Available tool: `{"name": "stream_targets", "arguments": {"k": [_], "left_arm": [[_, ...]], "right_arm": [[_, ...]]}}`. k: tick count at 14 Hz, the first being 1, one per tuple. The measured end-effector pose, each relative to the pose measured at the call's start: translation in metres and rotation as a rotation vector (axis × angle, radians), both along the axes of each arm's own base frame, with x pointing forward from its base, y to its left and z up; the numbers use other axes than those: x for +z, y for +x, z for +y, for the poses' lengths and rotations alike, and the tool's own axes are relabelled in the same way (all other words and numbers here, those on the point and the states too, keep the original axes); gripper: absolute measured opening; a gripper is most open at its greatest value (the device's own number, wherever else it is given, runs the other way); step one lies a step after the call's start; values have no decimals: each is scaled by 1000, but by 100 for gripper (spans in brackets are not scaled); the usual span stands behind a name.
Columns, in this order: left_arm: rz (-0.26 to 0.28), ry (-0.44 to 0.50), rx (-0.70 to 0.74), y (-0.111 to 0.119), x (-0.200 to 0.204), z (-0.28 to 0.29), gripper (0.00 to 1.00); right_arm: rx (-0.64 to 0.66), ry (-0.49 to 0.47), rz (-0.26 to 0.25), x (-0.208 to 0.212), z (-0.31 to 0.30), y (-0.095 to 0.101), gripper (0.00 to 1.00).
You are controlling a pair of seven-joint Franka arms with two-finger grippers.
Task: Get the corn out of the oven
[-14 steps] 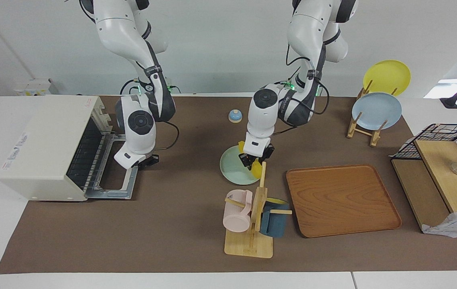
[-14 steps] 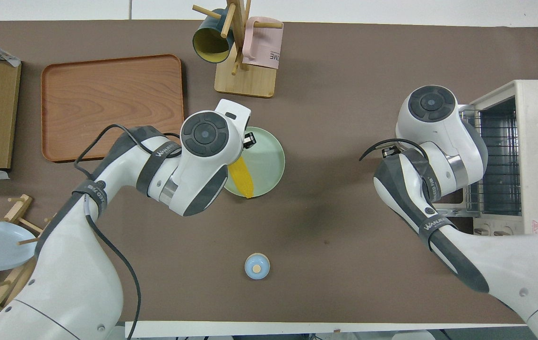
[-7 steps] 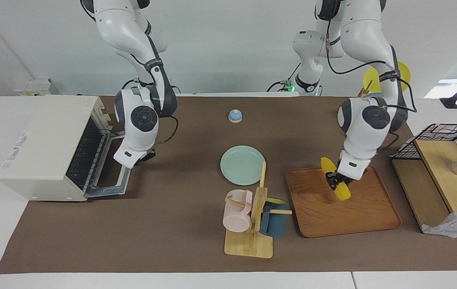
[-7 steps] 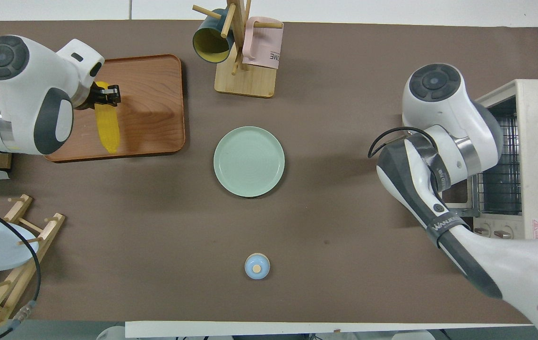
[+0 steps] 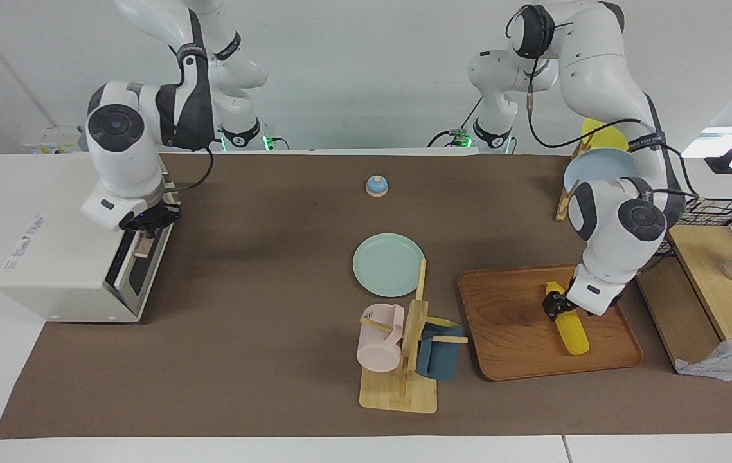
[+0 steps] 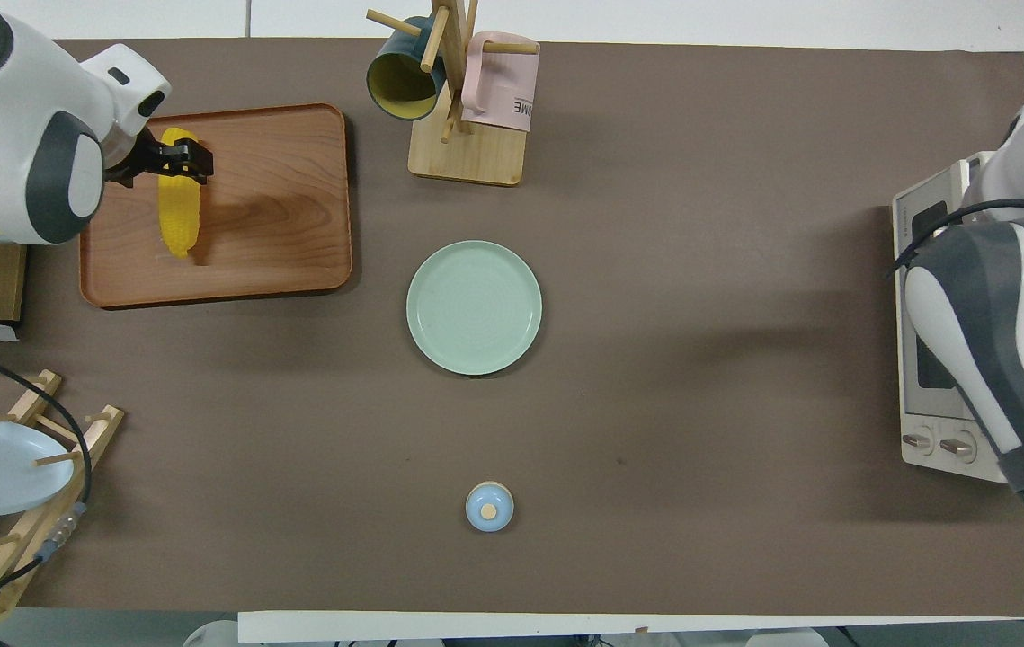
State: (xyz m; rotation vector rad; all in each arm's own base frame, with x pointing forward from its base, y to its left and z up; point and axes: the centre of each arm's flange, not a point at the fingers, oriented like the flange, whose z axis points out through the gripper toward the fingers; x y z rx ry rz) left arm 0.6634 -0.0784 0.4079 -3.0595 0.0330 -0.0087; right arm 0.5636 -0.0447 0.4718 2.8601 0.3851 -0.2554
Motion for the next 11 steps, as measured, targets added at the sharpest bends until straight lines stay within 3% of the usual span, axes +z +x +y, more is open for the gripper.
{"name": "stream_targets", "arguments": {"k": [1,4,7,9,11], "left_arm": [[25,-2,15,-15,35,8,100],[77,-12,35,-63,120,27,100],[68,-28,-25,-95,172,42,100],[50,-33,-48,-101,185,53,100],[46,-34,-52,-103,189,55,100]], "right_arm": [[-27,38,-4,11,0,-4,12],[-116,203,-31,90,9,-17,44],[-183,240,-71,176,6,-40,79],[-211,238,-91,194,9,-44,99],[-234,234,-77,190,16,-43,100]]}}
